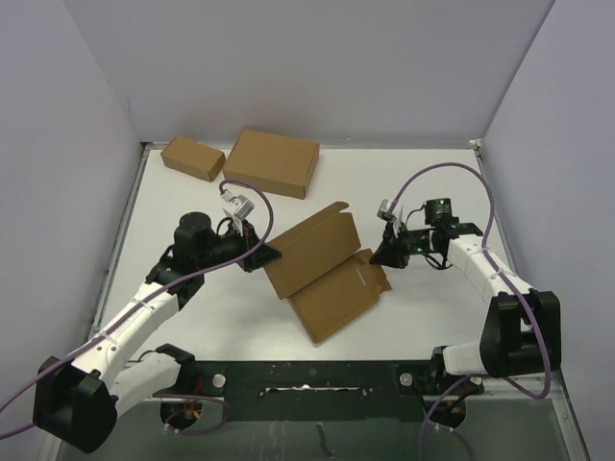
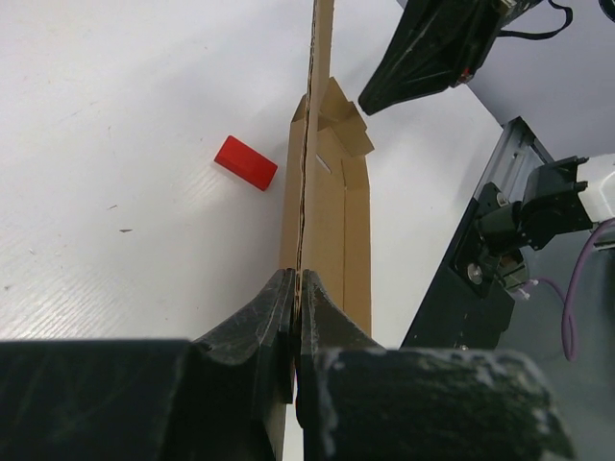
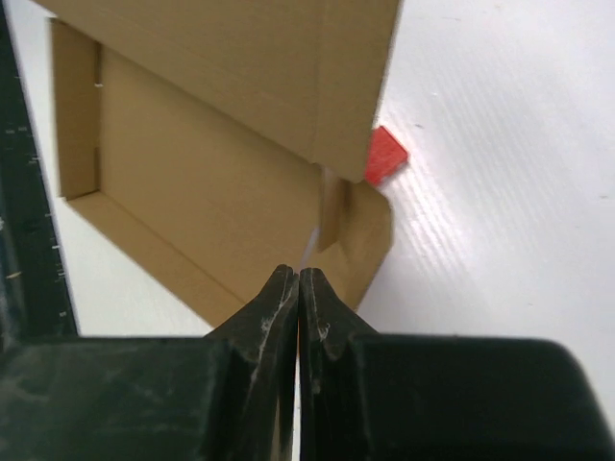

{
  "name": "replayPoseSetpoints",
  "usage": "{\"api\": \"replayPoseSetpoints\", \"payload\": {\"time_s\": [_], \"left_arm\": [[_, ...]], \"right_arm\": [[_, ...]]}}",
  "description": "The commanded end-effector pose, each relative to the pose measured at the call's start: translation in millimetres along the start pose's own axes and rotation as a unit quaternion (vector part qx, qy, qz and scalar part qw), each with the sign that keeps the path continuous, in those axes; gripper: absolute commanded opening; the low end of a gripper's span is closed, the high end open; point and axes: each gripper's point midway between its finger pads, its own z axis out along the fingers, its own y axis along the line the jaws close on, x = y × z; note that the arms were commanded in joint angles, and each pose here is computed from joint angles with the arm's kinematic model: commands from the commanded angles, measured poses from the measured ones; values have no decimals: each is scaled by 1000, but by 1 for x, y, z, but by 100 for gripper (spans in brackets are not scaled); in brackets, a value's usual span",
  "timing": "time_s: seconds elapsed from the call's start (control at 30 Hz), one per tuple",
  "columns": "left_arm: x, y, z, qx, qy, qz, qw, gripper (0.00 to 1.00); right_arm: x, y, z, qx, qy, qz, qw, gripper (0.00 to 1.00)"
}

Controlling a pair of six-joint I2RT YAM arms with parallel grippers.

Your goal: Fold the paper box

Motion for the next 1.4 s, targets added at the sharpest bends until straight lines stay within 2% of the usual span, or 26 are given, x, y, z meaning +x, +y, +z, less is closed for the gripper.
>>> {"api": "replayPoseSetpoints", "payload": {"time_s": [0.0, 0.17, 0.47, 0.73, 1.07, 1.23, 1.37], "left_arm": [[-22, -15, -3, 28, -35, 25, 999, 0], [-22, -14, -2, 26, -37, 19, 999, 0], [-19, -11, 3, 30, -39, 2, 999, 0], [-9, -5, 6, 24, -32, -16, 999, 0], [10, -8, 13, 61, -2, -43, 997, 0], [16, -7, 16, 71, 5, -56, 996, 0], [16, 2, 16, 44, -1, -62, 997, 0]], "right_arm": [[-10, -40, -1, 100, 24, -44, 994, 0], [0, -44, 14, 110, 61, -59, 990, 0], [7, -29, 38, 85, 81, -76, 990, 0], [-6, -7, 55, 33, 58, -67, 995, 0], [-1, -34, 74, 96, 57, -6, 994, 0], [-3, -19, 85, 64, 46, -14, 997, 0], [-6, -15, 74, 48, 50, -23, 997, 0]]}}
